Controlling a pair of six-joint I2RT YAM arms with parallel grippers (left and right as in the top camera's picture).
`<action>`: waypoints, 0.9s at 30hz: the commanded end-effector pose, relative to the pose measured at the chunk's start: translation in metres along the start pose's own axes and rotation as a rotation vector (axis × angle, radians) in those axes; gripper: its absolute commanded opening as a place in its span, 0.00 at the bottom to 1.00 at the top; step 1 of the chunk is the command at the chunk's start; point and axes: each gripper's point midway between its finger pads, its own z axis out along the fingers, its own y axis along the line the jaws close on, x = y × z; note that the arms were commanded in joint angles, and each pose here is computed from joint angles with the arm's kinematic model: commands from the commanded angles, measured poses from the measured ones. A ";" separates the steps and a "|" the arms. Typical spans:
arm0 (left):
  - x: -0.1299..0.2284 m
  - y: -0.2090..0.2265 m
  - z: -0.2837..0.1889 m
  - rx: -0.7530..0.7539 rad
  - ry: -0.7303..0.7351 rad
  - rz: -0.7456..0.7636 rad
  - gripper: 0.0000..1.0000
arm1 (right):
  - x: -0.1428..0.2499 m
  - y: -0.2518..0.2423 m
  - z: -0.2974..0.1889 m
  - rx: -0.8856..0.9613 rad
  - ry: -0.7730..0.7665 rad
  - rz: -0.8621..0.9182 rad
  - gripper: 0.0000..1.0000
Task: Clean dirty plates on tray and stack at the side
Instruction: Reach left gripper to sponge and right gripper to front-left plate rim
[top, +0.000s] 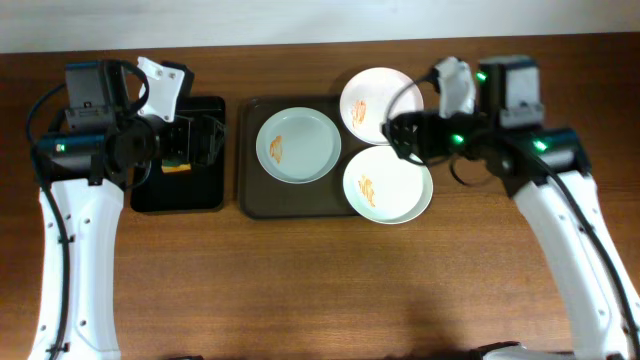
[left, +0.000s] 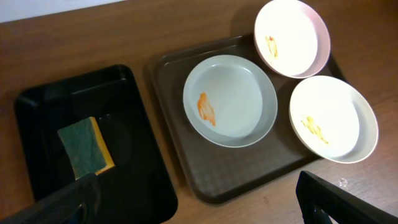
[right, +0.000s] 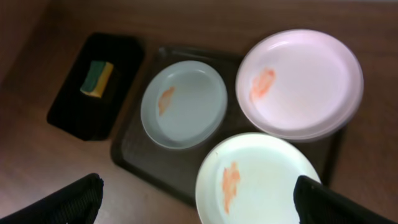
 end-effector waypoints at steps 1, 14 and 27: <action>-0.005 0.006 -0.004 -0.029 -0.006 0.020 0.99 | -0.014 -0.001 0.025 -0.024 -0.019 -0.019 0.98; -0.004 0.003 -0.003 -0.013 -0.006 0.019 0.99 | 0.015 0.001 0.129 0.031 0.091 0.183 0.91; -0.008 0.059 -0.007 -0.320 -0.022 -0.182 0.99 | 0.058 0.003 0.206 0.293 0.102 0.195 0.55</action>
